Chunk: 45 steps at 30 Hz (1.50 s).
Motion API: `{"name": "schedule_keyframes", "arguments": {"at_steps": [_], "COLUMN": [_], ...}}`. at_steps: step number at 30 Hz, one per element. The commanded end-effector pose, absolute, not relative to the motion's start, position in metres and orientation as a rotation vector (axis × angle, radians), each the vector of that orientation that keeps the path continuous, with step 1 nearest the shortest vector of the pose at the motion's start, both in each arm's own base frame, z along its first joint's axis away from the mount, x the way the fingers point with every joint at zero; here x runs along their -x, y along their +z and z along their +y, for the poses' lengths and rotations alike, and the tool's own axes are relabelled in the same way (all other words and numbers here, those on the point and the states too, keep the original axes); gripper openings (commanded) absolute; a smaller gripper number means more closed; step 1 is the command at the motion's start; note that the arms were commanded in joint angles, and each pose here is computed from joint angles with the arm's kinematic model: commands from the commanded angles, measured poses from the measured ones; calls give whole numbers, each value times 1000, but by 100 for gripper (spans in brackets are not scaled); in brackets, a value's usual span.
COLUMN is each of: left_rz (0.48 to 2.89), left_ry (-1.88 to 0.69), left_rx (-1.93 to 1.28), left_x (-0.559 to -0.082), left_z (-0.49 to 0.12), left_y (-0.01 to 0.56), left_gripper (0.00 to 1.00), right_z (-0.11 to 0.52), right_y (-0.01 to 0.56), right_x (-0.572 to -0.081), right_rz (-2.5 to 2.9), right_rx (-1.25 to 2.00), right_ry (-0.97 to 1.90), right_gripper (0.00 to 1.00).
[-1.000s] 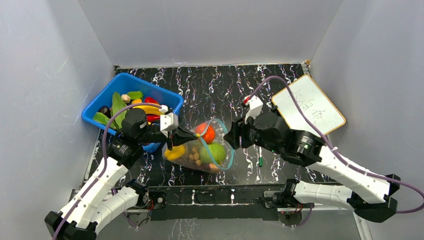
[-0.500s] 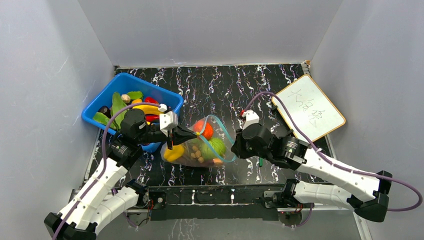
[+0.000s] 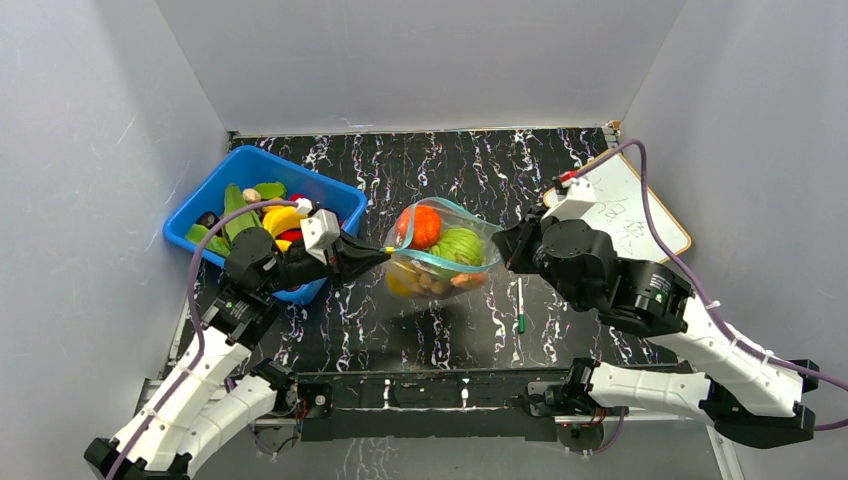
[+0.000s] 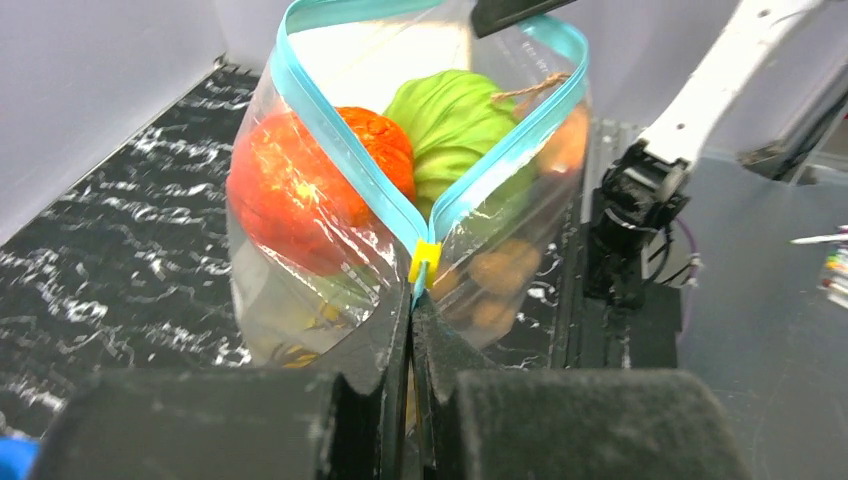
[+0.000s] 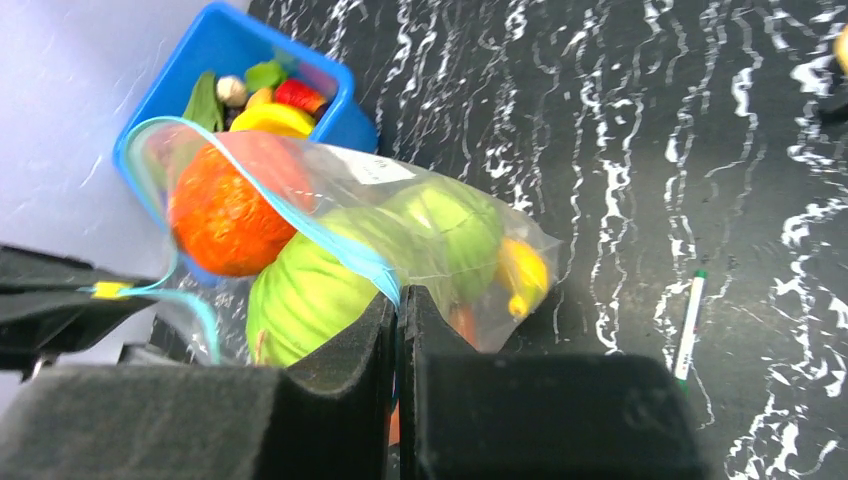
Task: Place the food in the zip-top bag and seal the zipper
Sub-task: Adjust the zipper food storage bag at the center of the board.
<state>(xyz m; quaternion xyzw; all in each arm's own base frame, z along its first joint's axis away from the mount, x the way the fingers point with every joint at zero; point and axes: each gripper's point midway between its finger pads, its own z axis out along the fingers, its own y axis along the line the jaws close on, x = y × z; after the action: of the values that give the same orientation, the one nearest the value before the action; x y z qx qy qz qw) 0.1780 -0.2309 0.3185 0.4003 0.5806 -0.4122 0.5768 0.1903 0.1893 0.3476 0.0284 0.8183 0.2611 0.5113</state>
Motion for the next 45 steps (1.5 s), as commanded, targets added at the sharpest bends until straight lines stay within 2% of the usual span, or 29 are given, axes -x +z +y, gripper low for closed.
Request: {"name": "schedule_keyframes", "arguments": {"at_steps": [1, 5, 8, 11, 15, 17, 19, 22, 24, 26, 30, 32, 34, 37, 39, 44, 45], "left_rz": [1279, 1200, 1266, 1280, 1285, 1282, 1272, 1309, 1325, 1333, 1324, 1319, 1317, 1313, 1322, 1315, 1312], "left_ry": [-1107, -1212, -1181, -1155, -1169, -1193, -1217, -1223, -1224, -1227, -1213, -1210, -1211, -1220, -1230, -1249, -1251], "left_rx": [-968, -868, -867, -873, -883, -868, -846, -832, -824, -825, -837, -839, -839, -821, -817, -829, -833], "left_x": [-166, -164, -171, -174, -178, -179, -178, -182, -183, -184, -186, -186, -186, -185, -184, -182, -182], "left_z": [-244, -247, -247, -247, -251, -253, -253, -254, -254, -255, -256, -256, -256, -255, -255, -257, -257], "left_y": [340, 332, 313, 307, 305, 301, 296, 281, 272, 270, 277, 280, 281, 278, 274, 274, 276], "left_gripper": [0, 0, 0, 0, 0, 0, 0, 0, 0, 0, 0, 0, 0, 0, 0, 0, 0], "right_z": [138, 181, 178, 175, 160, 166, 173, 170, 174, 183, 191, 192, 191, 183, 179, 174, 174], "right_y": [375, 299, 267, 296, 380, 391, 358, 261, 234, 255, 376, 403, 378, 296, 265, 271, 280], "right_x": [-208, -213, -216, -217, -211, -209, -209, -214, -213, -217, -216, -211, -211, -212, -210, -212, -212], "right_rz": [1808, 1977, 2033, 1993, 1844, 1769, 1810, 2007, 2074, 2037, 1841, 1750, 1781, 1930, 1971, 1961, 1952], "right_rx": [-323, -175, -125, -124, -250, -244, -218, -178, -138, -117, -141, -148, -164, -202, -209, -157, -139], "right_ry": [495, 440, 328, 353, 527, 636, 627, 359, 299, 347, 589, 709, 692, 540, 497, 445, 443], "right_gripper": [0, 0, 0, 0, 0, 0, 0, 0, 0, 0, 0, 0, 0, 0, 0, 0, 4]}}
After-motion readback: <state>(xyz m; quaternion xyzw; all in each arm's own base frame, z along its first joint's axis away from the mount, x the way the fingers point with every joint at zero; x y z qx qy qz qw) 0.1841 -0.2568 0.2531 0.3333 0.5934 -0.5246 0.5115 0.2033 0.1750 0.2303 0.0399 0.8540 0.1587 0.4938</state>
